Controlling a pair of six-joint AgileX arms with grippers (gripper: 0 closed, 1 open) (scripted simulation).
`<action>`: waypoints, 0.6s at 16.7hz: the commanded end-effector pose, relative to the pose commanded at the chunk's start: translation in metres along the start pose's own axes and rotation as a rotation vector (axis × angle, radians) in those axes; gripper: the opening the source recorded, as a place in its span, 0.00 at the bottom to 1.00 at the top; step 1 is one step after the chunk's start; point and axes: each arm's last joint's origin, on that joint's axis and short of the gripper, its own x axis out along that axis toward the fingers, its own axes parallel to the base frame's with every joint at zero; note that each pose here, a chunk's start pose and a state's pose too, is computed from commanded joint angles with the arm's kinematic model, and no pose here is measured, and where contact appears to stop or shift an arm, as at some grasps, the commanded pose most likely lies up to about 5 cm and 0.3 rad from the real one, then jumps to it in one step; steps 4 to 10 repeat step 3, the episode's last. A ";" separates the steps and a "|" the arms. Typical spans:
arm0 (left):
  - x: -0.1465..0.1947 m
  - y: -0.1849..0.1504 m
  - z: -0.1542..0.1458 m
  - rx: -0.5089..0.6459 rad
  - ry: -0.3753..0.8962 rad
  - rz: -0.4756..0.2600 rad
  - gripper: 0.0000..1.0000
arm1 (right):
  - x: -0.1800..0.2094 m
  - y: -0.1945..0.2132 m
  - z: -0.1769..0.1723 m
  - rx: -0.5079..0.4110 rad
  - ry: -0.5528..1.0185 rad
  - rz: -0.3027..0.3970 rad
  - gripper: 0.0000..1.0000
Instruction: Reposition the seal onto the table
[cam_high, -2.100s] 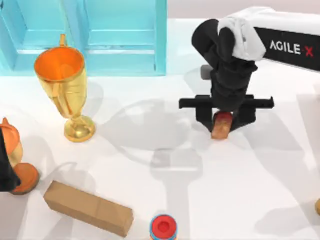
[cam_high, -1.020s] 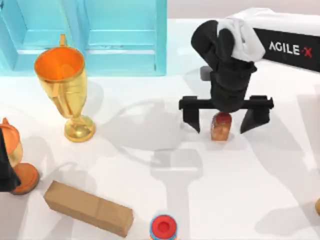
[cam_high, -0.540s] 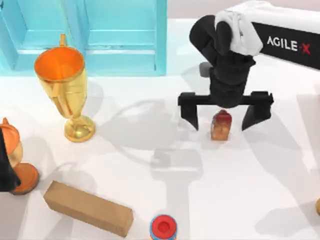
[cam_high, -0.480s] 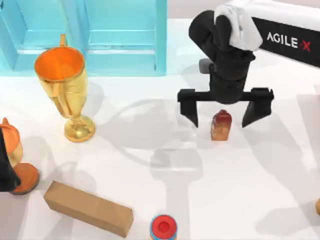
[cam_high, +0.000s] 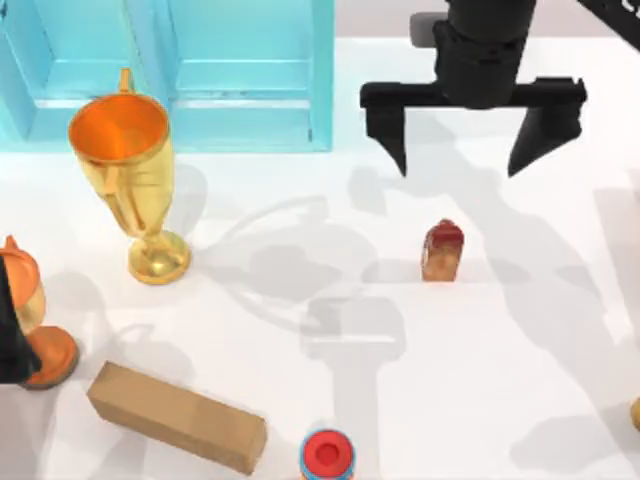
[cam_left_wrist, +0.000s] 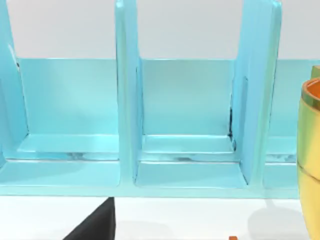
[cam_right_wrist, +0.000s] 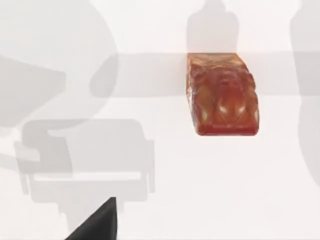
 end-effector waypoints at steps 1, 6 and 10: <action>0.000 0.000 0.000 0.000 0.000 0.000 1.00 | -0.008 -0.002 -0.002 0.000 -0.006 0.003 1.00; 0.000 0.000 0.000 0.000 0.000 0.000 1.00 | -0.015 -0.004 -0.004 0.000 -0.011 0.006 1.00; 0.000 0.000 0.000 0.000 0.000 0.000 1.00 | -0.015 -0.004 -0.004 0.000 -0.011 0.006 1.00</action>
